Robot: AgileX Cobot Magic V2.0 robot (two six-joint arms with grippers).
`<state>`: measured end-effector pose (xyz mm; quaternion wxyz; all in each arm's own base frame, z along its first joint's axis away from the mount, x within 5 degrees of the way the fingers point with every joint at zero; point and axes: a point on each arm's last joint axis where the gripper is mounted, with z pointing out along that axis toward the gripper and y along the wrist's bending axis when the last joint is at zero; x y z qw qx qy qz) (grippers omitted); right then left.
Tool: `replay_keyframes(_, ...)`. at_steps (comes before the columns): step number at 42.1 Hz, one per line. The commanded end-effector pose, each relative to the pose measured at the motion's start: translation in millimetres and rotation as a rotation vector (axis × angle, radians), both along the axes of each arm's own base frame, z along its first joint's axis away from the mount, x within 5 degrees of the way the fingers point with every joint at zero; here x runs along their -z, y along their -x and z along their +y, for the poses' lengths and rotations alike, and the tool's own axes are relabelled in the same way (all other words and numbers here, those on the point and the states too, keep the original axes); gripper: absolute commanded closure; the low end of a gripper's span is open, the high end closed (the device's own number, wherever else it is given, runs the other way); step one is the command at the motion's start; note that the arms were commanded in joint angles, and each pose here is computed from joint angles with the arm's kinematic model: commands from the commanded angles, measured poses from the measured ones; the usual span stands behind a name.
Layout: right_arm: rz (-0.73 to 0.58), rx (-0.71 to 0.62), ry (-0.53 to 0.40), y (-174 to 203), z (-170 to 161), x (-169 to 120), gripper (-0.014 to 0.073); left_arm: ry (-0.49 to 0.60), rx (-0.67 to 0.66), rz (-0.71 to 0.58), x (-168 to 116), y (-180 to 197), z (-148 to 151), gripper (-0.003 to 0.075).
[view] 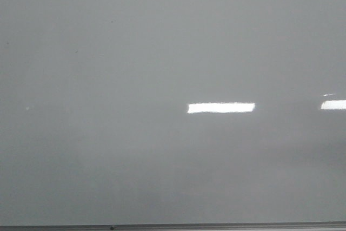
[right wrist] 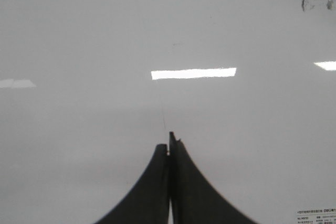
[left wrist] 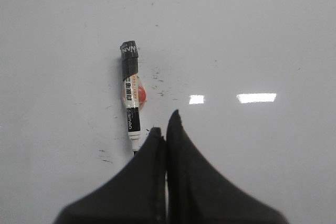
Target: Write number 7 on whiteboard
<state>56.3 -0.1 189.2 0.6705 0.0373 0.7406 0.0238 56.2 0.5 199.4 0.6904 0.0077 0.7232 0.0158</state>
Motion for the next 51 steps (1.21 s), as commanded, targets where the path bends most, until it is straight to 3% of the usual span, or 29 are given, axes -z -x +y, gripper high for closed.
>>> replay_keyframes(1,-0.093,0.016,0.019,0.8,-1.3,-9.1,0.0663,0.017,-0.006,-0.092,-7.2,0.9,0.4,0.0741)
replay_keyframes(51,-0.093,0.016,0.019,0.8,-1.3,-9.1,0.0663,0.017,-0.007,-0.115,-9.3,1.0,0.5,0.0741)
